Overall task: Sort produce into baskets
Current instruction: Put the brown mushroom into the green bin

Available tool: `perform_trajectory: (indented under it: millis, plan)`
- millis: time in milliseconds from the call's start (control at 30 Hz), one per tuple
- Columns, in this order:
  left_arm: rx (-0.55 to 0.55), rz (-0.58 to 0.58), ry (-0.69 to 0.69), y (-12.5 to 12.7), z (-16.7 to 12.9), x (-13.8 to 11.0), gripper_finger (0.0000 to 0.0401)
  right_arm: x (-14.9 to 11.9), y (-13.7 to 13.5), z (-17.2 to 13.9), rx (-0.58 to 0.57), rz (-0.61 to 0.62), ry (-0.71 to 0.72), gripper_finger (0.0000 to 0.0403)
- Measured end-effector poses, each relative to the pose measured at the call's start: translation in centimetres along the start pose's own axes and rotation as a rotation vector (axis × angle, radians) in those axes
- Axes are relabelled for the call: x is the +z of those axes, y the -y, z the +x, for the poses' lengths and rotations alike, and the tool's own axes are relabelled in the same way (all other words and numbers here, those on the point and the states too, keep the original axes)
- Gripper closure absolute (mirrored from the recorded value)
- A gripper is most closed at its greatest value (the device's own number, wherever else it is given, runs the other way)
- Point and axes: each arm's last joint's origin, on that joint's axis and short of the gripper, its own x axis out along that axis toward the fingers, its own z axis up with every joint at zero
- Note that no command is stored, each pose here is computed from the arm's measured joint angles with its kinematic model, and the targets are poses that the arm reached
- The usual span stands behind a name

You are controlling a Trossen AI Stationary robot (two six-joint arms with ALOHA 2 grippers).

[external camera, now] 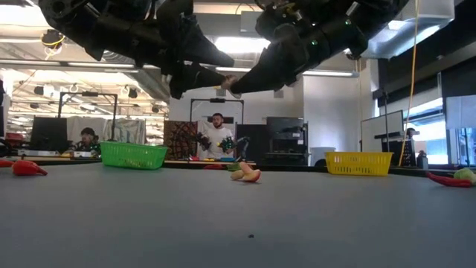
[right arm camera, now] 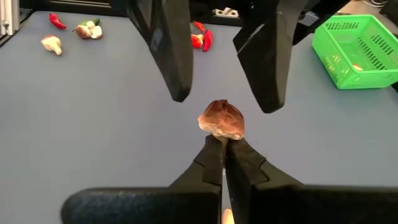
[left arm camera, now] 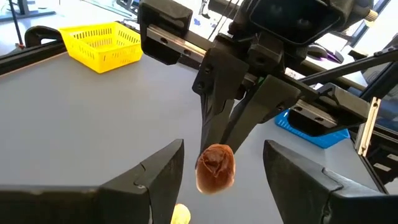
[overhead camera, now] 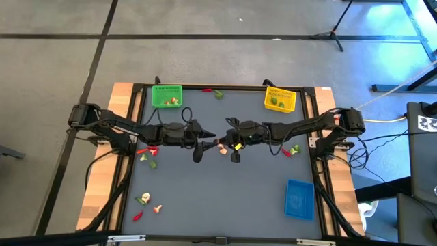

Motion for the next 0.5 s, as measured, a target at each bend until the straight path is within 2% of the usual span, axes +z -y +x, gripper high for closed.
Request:
perform_trajectory:
  millis: [233,500]
  plan:
    - [0.021,-0.001,0.008,-0.11,0.01,0.04,0.0187,0.03,0.02,0.00,-0.005,0.005,0.002,0.0398]
    - [0.024,-0.038,0.009,-0.11,0.00,0.03,0.0187,0.54,0.22,-0.02,-0.066,-0.019,0.051,0.0398]
